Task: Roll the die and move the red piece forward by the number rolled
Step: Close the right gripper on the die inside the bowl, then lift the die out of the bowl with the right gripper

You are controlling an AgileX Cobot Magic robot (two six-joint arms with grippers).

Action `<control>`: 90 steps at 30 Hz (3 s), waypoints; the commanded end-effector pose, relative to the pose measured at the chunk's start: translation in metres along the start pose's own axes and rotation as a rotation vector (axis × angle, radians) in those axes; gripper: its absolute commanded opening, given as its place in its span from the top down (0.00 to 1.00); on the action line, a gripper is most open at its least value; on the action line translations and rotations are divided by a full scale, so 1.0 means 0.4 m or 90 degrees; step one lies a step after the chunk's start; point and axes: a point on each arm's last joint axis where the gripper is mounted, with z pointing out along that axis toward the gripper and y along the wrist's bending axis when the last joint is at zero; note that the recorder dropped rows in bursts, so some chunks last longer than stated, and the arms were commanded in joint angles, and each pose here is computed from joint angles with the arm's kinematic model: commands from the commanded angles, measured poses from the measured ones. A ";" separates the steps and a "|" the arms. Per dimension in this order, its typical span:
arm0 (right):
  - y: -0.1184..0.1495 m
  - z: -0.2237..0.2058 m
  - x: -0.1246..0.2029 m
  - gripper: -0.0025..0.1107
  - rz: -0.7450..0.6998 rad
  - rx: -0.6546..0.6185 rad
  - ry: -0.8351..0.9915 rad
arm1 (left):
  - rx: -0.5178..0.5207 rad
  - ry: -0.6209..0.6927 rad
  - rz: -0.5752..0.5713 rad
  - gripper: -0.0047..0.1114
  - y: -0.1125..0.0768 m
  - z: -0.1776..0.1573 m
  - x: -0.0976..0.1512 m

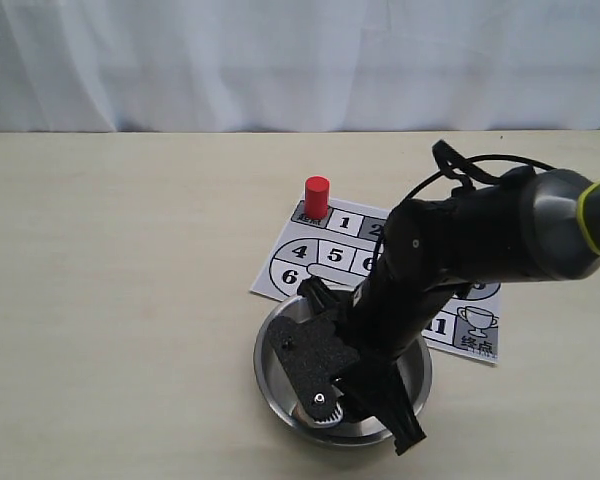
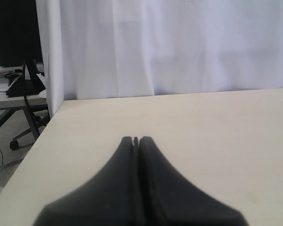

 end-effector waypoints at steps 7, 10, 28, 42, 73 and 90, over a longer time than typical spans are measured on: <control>0.009 0.014 -0.052 0.55 -0.068 -0.001 0.003 | 0.001 -0.012 -0.008 0.96 0.000 -0.001 -0.006; 0.009 0.014 -0.052 0.55 -0.065 -0.001 0.004 | 0.001 -0.012 -0.008 0.96 0.000 -0.001 -0.006; 0.012 0.014 -0.052 0.94 -0.047 -0.007 0.002 | 0.001 -0.012 -0.008 0.96 0.000 -0.001 -0.006; -0.004 -0.083 -0.067 0.94 0.048 0.083 0.004 | 0.001 -0.007 -0.008 0.96 0.000 -0.001 -0.005; -0.016 -0.354 0.466 0.94 1.172 0.532 0.091 | 0.001 -0.011 -0.008 0.96 0.000 -0.001 -0.006; 0.130 -0.441 0.682 0.94 1.295 0.629 0.200 | 0.001 -0.006 -0.008 0.96 0.000 -0.001 -0.004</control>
